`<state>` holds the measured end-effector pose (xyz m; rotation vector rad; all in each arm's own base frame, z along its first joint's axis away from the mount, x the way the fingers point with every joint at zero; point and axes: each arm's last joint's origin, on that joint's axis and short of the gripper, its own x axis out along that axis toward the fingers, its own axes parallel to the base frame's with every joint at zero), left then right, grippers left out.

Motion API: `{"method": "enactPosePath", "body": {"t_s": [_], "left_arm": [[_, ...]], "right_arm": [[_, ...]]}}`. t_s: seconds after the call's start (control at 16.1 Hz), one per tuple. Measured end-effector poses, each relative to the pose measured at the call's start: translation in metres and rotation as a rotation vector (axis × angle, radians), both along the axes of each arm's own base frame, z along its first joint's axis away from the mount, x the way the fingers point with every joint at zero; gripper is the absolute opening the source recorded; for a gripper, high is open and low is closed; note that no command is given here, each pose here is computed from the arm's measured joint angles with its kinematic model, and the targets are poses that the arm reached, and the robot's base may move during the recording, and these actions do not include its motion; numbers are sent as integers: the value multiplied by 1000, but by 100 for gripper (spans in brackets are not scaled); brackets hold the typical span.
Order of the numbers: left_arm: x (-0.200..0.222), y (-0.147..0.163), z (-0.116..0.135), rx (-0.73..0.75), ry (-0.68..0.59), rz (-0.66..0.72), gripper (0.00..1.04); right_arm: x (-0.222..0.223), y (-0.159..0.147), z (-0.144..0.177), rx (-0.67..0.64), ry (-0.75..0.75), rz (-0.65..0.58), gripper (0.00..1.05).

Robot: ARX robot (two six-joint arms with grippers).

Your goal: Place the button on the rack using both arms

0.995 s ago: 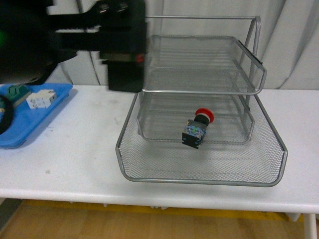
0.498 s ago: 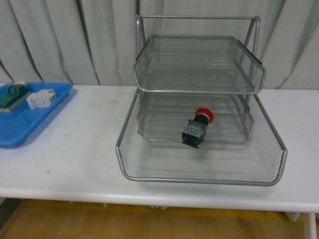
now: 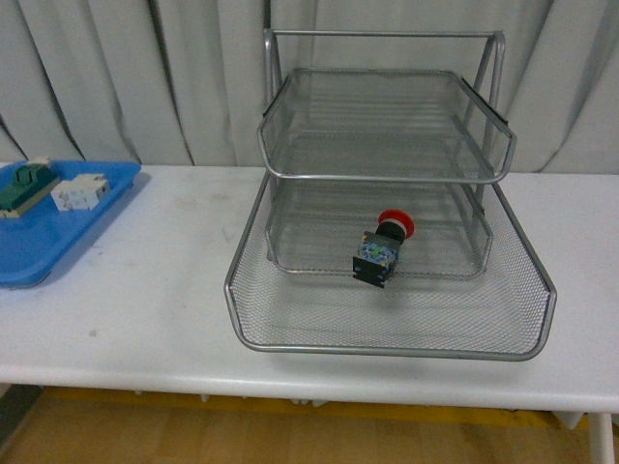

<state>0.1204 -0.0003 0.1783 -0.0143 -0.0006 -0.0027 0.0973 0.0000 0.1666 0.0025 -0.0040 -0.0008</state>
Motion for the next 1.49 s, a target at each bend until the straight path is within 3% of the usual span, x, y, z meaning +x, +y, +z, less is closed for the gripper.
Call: {"method": "enactPosePath", "body": {"t_s": [0.31,0.37,0.44,1.31,1.37,1.49], "left_arm": [[-12,0,-9,0,-8,0,2],[-18,0,-15,0,44,0,2],[-23,0,-11,0,-11,0,2],[-23,0,-12,0,1,0,2],[-23,0,-12,0,1,0,5],[-23,0,-12,0,1,0,30]], "right_arm": [[0,0,0,0,0,0,98],[0,0,0,0,0,0,98],[0,0,0,0,0,0,98],[0,0,0,0,0,0,98],[0,0,0,0,0,0,98],[0,0,0,0,0,0,98]]}}
